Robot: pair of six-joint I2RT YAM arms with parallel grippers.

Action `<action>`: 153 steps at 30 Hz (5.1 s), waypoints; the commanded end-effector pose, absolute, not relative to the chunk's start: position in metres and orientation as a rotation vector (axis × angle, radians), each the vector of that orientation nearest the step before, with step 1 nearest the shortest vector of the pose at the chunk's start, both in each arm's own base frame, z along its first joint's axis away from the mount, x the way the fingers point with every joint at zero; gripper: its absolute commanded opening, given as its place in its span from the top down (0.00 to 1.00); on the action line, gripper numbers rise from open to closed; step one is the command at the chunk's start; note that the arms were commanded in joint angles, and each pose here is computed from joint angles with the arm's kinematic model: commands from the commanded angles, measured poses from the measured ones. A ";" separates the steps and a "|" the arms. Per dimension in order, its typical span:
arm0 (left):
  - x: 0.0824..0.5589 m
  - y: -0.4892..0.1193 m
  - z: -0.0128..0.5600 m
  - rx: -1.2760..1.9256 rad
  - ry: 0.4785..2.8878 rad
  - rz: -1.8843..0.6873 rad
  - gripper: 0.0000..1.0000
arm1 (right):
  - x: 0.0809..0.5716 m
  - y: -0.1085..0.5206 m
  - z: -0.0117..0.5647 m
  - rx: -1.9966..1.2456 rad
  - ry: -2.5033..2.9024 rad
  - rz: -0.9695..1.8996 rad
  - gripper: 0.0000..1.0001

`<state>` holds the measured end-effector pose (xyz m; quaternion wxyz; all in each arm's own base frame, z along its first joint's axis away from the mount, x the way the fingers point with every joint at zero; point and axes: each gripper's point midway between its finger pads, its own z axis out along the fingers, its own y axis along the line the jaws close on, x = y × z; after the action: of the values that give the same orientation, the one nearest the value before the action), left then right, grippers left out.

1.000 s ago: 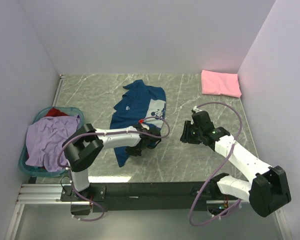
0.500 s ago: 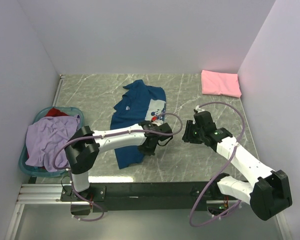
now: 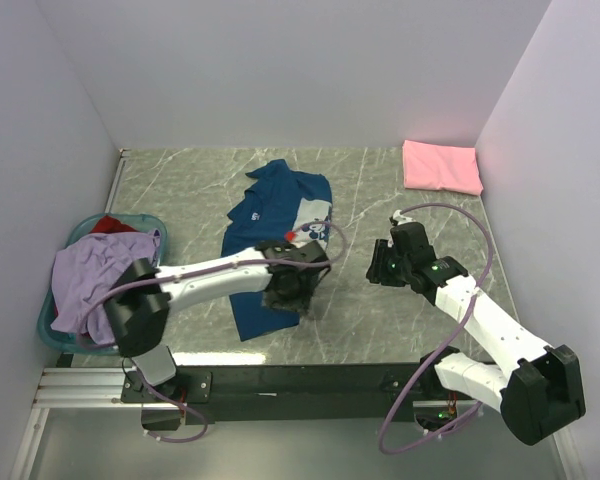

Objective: Fold and stack the t-shirts
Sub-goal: Flatten the tshirt out

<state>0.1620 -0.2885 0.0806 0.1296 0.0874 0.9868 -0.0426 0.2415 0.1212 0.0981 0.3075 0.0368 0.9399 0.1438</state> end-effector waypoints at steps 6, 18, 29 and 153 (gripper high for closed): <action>0.154 -0.200 0.066 -0.144 2.903 0.055 0.39 | 0.243 0.124 0.106 0.064 2.462 0.412 0.55; 0.147 -0.175 0.019 -0.168 3.027 0.101 0.45 | 0.240 0.125 0.105 0.060 2.461 0.432 0.54; 0.135 -0.175 -0.015 -0.131 3.116 0.145 0.60 | 0.241 0.128 0.109 0.066 2.452 0.450 0.54; 0.125 0.042 0.644 -0.549 1.011 -0.211 1.00 | 0.146 -0.031 0.526 0.261 1.291 0.011 1.00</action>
<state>0.1276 0.0198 0.6340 0.8153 -0.2382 0.5026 -0.1612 0.1528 -0.0130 0.5271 0.7839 0.1276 0.6030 0.0745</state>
